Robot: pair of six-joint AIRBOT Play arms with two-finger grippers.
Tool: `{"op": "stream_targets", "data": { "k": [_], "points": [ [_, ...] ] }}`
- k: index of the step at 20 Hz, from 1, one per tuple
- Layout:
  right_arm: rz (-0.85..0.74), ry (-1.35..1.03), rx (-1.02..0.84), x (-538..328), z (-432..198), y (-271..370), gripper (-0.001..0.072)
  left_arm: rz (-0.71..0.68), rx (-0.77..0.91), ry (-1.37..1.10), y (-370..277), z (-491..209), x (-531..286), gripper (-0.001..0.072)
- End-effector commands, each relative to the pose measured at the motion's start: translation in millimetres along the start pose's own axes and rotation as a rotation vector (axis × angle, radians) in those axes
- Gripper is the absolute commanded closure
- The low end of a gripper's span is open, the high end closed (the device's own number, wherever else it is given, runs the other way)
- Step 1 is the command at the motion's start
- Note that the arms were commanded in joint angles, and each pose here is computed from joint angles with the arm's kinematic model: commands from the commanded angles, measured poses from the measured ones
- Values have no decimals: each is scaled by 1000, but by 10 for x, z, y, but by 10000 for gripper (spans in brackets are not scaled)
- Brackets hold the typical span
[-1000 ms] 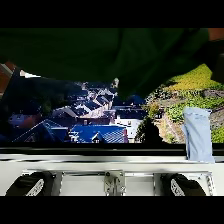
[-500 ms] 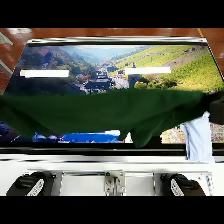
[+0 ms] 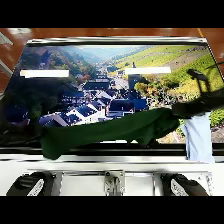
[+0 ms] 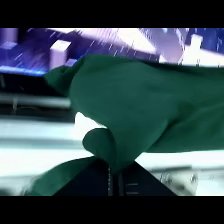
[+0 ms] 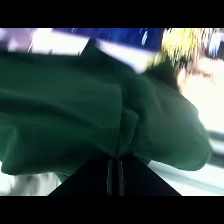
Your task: Fold the shirts.
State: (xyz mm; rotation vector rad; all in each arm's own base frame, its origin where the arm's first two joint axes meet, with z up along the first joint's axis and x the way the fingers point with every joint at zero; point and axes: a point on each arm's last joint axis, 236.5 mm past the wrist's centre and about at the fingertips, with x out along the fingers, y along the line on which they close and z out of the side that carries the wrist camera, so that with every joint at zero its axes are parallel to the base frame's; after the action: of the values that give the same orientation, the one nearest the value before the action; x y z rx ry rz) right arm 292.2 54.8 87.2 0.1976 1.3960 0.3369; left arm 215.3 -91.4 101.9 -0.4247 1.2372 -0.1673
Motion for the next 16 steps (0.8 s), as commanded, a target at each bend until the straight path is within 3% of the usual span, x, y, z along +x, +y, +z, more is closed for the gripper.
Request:
{"op": "stream_targets", "data": {
  "k": [1, 5, 9, 10, 11, 12, 13, 14, 16],
  "points": [
    [45, 7, 113, 871, 543, -328, 656, 3, -34, -49, 132, 633, 733, 677],
    [195, -135, 236, 1503, 1303, -360, 655, -12, -132, -57, 285, 1470, 1497, 675],
    [253, -302, 365, 1650, 1799, -443, 645, -59, -212, 52, 240, 1646, 2131, 674],
    [265, -299, 379, 1682, 1804, -437, 561, -69, -232, 75, 234, 1629, 2241, 666],
    [277, -300, 388, 1680, 1813, -420, 371, -79, -249, 87, 229, 1628, 2293, 545],
    [288, -301, 379, 1657, 1816, -387, 213, -81, -256, 92, 246, 1639, 2281, 274],
    [305, -298, 342, 1583, 1797, -347, 194, -83, -254, 105, 276, 1648, 2202, 44],
    [314, -287, 289, 1465, 1752, -325, 194, -87, -219, 131, 324, 1644, 2077, 17],
    [265, -257, 203, 1170, 1582, -481, 194, -60, -140, 210, 556, 1541, 1727, 37]
  ]
}}
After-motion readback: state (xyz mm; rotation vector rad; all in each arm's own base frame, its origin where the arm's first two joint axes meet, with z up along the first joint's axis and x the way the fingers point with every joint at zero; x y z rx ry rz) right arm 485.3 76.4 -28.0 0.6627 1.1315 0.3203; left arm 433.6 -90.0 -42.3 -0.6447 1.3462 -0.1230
